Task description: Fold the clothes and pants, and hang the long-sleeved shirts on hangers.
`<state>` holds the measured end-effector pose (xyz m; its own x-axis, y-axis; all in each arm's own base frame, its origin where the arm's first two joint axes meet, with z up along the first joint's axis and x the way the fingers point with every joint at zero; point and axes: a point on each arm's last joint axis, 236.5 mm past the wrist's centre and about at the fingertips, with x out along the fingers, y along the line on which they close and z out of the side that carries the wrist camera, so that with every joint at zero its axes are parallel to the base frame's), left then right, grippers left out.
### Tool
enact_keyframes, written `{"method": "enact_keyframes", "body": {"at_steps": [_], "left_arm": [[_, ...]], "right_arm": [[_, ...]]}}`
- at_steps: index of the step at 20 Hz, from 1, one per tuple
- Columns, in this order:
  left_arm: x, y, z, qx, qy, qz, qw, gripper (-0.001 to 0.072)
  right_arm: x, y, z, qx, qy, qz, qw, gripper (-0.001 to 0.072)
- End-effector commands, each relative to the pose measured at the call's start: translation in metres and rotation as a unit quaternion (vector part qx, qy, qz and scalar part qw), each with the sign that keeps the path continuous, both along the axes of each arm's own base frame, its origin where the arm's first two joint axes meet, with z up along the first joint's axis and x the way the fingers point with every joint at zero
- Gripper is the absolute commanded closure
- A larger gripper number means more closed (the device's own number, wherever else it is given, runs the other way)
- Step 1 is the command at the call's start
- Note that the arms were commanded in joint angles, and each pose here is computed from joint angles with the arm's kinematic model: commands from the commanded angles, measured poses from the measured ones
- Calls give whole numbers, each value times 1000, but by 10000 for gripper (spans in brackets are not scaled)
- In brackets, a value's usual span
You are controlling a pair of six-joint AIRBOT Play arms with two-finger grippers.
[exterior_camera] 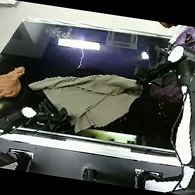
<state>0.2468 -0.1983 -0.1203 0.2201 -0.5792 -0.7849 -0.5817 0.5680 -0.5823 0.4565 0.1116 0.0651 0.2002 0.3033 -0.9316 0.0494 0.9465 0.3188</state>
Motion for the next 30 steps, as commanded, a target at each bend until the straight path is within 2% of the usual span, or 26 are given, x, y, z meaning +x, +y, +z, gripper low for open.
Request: {"method": "enact_keyframes", "body": {"at_steps": [1,2,6,8,12,15,19,24,27,30], "left_arm": [[3,-4,2,0,-11,-16,1000,621],[7,-7,7,1,-28,-36,999,690],[58,-13,56,-3,-128,-75,989,692],[101,6,96,19,-190,-85,978,692],[181,86,220,110,-318,-92,937,692],[200,155,353,209,-412,-64,885,693],[142,203,490,327,-476,-20,816,692],[28,222,576,410,-527,52,742,693],[-25,231,587,435,-525,87,726,692],[-30,234,588,434,-523,100,727,692]], "right_arm": [[0,0,4,-1,-5,0,1000,683],[-1,0,6,-1,-7,0,1000,683],[7,0,30,2,-57,3,998,684],[16,-2,55,-3,-112,13,994,684],[30,-33,141,-53,-267,-17,962,684],[-3,-65,227,-102,-367,-45,924,684],[-99,-92,328,-127,-469,-68,872,684],[-229,-105,407,-85,-574,-110,807,684],[-266,-105,425,-49,-601,-130,787,684],[-260,-102,430,-42,-609,-127,782,684]]}}
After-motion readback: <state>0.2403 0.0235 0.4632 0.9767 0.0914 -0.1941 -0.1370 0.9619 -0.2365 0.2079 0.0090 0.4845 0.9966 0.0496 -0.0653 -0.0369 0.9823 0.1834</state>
